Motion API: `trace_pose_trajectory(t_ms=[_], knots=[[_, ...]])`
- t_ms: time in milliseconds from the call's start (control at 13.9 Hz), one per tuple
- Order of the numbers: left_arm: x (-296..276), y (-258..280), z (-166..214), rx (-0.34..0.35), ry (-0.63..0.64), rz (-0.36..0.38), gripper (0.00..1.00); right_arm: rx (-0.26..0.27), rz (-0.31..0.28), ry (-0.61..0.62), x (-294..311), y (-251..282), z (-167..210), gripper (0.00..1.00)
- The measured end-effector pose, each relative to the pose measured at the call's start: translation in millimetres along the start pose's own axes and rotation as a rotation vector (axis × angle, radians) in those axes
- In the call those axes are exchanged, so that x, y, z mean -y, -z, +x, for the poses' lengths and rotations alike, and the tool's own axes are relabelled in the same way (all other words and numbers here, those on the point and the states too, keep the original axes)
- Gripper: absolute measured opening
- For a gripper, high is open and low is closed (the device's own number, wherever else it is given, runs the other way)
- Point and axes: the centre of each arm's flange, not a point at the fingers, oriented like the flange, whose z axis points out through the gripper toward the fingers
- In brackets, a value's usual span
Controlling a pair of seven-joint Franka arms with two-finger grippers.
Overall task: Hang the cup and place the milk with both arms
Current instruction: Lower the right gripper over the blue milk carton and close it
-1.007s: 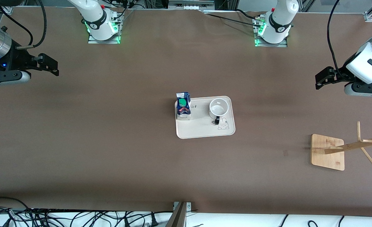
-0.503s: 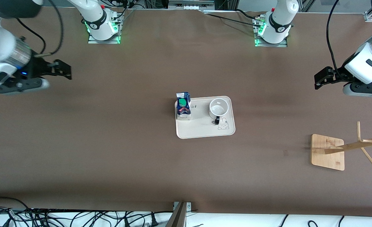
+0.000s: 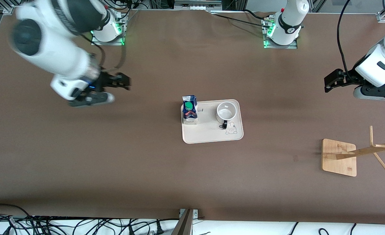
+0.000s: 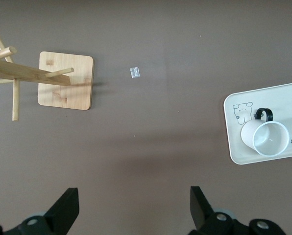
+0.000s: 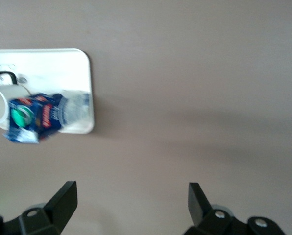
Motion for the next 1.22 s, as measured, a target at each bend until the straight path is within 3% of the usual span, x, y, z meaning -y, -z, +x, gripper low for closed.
trace_pose_trajectory(t_ms=[216, 575, 1222], knots=[[2, 0, 0, 0.0, 0.003, 0.0, 1.0, -0.009, -0.001, -0.059, 82, -49, 3, 1.0], [3, -1, 0, 0.001, 0.005, 0.0, 1.0, -0.008, -0.019, -0.146, 161, -107, 15, 1.0], [3, -1, 0, 0.001, 0.005, 0.0, 1.0, -0.061, -0.093, -0.158, 211, -179, 8, 1.0]])
